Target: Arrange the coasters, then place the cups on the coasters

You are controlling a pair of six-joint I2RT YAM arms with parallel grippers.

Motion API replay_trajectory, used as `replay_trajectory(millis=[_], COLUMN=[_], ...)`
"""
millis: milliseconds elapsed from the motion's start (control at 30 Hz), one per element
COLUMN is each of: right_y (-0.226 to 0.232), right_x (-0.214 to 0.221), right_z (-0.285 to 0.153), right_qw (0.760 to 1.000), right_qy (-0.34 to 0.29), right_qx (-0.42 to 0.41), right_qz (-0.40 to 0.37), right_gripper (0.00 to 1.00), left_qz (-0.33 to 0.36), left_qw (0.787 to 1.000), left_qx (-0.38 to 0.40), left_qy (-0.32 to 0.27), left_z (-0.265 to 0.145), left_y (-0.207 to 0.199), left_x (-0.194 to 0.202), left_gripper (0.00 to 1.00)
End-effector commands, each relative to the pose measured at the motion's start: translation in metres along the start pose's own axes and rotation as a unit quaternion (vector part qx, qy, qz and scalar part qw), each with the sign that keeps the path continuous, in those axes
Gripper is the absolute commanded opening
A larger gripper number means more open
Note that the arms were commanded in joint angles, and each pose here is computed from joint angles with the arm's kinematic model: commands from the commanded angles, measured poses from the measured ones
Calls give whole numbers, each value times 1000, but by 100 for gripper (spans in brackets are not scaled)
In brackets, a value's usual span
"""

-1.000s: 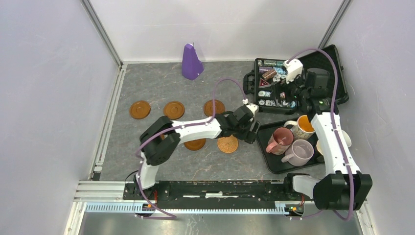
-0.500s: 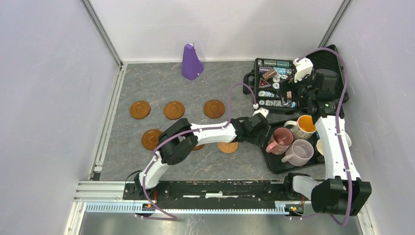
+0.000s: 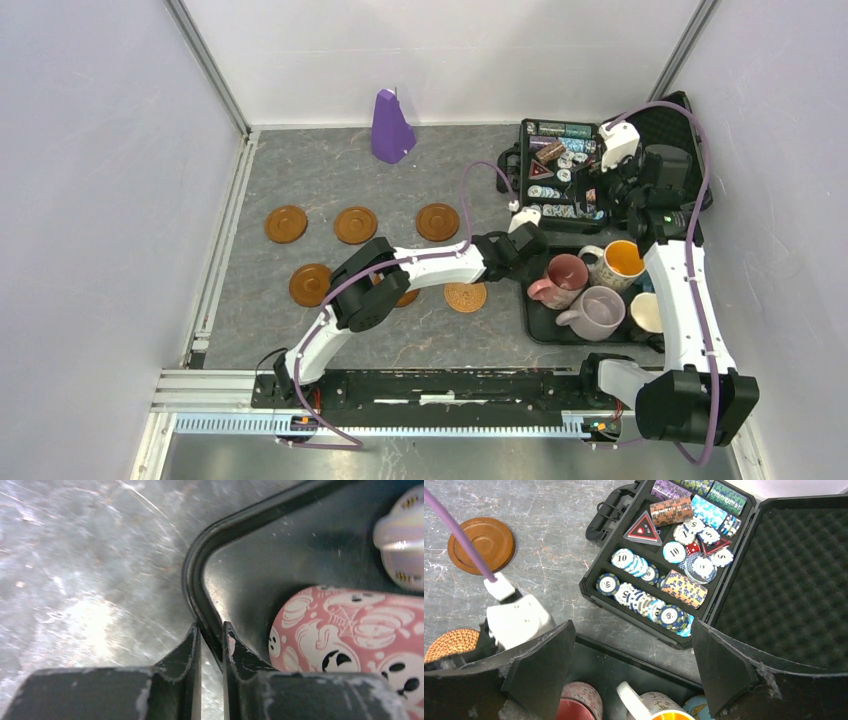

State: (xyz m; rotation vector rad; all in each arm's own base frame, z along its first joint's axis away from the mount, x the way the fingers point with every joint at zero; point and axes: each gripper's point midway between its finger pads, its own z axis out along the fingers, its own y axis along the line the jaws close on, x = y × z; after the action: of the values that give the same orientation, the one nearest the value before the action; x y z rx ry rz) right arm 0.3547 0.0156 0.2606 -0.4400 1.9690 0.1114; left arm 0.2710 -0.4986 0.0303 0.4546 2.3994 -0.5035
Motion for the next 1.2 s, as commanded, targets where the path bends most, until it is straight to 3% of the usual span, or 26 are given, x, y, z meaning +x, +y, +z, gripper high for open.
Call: replay_trajectory(millis=[0,200,467,567,767,833,933,1100,1167], right_y=[0,0,0,2,10,13,18,23,23], right_x=[-4,-3,-1,-1,-6,-6,-8,-7,-7], right_z=[-6,-4,-1,0,3,4,4,2,0], right_qw=[1000,1000,1000,1000,999,999,998,997,997], right_qy=[-13,-13,-10,-11,-15,-15,-16,-15,-14], right_qx=[6,5,1,-6,-34,-45,-60,-75,-76], right_qz=[-6,-6,-7,-7,-8,-10,-13,-19,-22], right_gripper=[93,93,93,93,93,93,94,94,95], left_qz=[44,39,20,21,33,56,124,257,300], left_qw=[993,992,994,995,999,998,992,959,936], left_qx=[-84,-91,-48,-45,-33,-29,-8,116,178], left_qy=[72,79,100,88,26,6,-12,27,46], left_z=[-1,-3,-10,-16,-49,-67,-95,-126,-140], left_y=[72,89,66,65,78,85,95,100,90], left_x=[28,22,32,23,-34,-54,-75,-66,-52], left_gripper=[13,5,7,20,62,73,98,100,100])
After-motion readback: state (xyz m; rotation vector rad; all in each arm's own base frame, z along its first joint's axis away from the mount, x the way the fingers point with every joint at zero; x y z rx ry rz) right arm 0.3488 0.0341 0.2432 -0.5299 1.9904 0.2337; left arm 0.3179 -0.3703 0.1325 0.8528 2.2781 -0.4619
